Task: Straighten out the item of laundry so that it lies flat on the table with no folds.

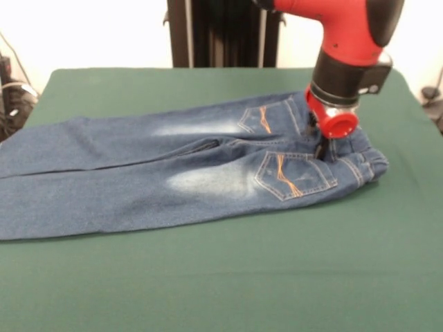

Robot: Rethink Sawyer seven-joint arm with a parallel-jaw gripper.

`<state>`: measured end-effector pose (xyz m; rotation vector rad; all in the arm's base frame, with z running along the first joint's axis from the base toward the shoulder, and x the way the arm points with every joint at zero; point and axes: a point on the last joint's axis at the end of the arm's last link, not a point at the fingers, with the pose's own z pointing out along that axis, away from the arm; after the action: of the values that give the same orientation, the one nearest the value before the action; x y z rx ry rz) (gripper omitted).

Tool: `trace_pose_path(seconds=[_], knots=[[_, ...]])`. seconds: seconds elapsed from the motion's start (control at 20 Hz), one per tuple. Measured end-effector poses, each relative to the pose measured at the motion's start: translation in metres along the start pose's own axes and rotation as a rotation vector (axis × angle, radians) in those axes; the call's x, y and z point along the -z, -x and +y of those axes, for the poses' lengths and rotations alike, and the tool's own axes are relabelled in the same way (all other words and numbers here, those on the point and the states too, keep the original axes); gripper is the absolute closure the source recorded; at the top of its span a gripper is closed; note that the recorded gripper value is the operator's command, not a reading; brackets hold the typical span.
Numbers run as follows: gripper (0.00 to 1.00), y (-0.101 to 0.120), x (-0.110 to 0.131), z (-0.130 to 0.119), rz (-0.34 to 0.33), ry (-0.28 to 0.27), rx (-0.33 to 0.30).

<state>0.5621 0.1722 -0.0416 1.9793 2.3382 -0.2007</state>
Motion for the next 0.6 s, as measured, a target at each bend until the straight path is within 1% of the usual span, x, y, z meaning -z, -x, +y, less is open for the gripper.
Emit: trace_pose_path(seconds=[0.25, 0.4, 0.55, 0.6], knots=[[0.0, -0.021, 0.007, -0.004, -0.033, 0.009, 0.054], [0.0, -0.03, 0.01, -0.007, -0.055, 0.007, 0.082], [0.0, -0.054, 0.012, -0.013, -0.087, -0.005, 0.139], [0.0, -0.057, 0.013, -0.014, -0.09, -0.007, 0.145]])
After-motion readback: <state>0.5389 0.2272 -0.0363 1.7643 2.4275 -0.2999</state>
